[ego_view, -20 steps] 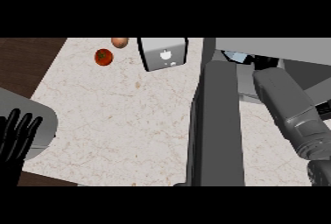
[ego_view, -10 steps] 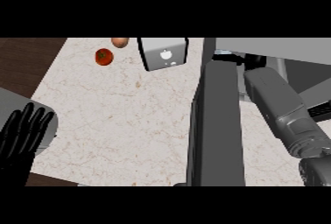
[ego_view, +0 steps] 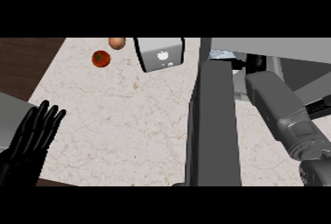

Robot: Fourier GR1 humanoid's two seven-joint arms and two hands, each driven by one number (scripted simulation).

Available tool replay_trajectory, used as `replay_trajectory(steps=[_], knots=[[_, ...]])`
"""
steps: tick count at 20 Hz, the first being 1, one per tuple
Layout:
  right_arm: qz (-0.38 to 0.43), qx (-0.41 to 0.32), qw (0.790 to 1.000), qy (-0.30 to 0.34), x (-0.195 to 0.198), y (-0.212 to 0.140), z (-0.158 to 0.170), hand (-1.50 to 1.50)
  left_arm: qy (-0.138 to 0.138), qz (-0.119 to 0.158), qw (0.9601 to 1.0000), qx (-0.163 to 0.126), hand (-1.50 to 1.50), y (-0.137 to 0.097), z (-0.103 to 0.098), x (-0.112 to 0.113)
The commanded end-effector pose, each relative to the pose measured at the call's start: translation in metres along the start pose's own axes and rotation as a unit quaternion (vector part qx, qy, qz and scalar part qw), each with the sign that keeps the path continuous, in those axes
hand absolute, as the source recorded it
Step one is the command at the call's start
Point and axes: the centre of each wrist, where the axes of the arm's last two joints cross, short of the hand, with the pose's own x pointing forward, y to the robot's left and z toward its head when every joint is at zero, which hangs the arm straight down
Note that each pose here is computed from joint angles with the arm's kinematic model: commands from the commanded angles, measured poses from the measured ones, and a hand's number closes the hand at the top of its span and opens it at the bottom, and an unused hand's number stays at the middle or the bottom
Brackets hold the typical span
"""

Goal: Pick up the milk, place it into the microwave and close the microwave

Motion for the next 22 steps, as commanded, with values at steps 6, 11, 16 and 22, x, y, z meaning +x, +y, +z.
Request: replay_trajectory(steps=[6, 11, 16, 22], knots=[[0.000, 0.008, 1.000, 0.011, -0.025, -0.010, 0.014, -1.50, 0.001, 0.005, 0.9999, -0.010, -1.50, -0.017, -0.002, -0.001], [-0.026, 0.021, 0.999, 0.014, -0.025, -0.028, 0.005, -1.50, -0.007, 0.004, 0.9999, -0.013, -1.50, -0.022, -0.001, -0.004], [-0.050, 0.033, 0.998, 0.002, -0.039, -0.019, 0.022, -1.50, 0.003, 0.007, 0.9999, -0.007, -1.50, -0.027, -0.008, -0.007], [-0.079, 0.042, 0.996, 0.015, -0.055, -0.011, 0.043, -1.50, 0.015, -0.001, 0.9997, -0.021, -1.50, -0.030, -0.004, -0.011]])
